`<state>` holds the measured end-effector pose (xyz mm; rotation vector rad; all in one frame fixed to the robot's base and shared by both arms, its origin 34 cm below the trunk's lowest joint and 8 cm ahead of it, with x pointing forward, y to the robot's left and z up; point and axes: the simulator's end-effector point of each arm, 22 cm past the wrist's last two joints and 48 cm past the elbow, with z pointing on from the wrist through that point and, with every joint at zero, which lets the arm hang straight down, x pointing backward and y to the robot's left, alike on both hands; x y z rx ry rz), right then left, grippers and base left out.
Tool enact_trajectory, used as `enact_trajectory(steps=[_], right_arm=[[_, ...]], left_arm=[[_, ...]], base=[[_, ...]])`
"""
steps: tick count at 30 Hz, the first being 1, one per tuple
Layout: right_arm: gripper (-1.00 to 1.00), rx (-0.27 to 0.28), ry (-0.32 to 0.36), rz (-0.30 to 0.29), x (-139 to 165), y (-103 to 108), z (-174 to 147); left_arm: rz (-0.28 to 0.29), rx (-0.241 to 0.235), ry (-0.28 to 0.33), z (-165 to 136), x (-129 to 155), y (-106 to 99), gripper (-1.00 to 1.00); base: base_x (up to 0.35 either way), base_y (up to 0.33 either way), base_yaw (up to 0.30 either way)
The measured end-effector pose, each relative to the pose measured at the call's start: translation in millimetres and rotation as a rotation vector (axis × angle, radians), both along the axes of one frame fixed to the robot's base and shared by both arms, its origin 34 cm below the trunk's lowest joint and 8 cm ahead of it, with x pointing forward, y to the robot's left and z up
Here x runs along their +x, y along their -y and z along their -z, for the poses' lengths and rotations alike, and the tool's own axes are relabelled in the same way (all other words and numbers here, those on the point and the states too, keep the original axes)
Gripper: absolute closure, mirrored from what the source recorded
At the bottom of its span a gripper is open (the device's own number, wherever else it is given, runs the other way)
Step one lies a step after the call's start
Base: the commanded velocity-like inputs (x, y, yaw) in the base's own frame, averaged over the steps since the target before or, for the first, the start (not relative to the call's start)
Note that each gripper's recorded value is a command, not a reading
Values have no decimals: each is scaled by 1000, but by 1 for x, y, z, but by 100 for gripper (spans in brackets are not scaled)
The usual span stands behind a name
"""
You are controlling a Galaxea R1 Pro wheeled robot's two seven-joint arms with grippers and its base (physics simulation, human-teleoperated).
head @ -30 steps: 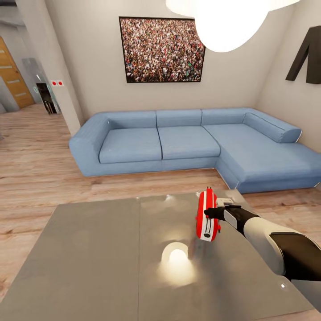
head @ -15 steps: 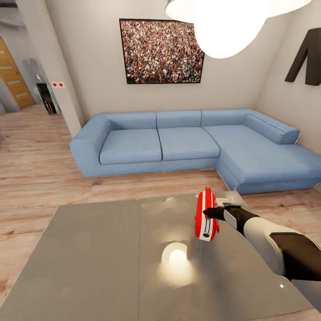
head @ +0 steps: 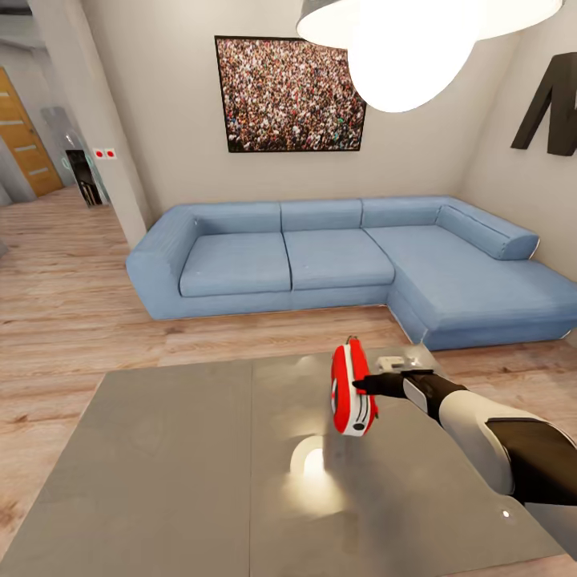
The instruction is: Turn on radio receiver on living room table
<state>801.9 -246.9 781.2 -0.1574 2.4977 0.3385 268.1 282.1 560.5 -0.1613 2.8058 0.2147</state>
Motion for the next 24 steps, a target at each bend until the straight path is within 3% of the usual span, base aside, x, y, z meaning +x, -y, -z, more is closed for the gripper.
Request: enact_trajectory(steps=[6, 18, 24], right_arm=[[100, 26, -3, -32, -3, -7, -1], [100, 21, -2, -35, -3, -3, -2], [100, 29, -5, -50, -5, 2, -2]], left_arm=[[-1, -1, 1, 0, 0, 0, -100], [1, 3, 15, -2, 8, 0, -100], [9, 2, 180, -30, 86, -1, -100]], base=[[0, 0, 0], [0, 0, 0], [0, 0, 0]])
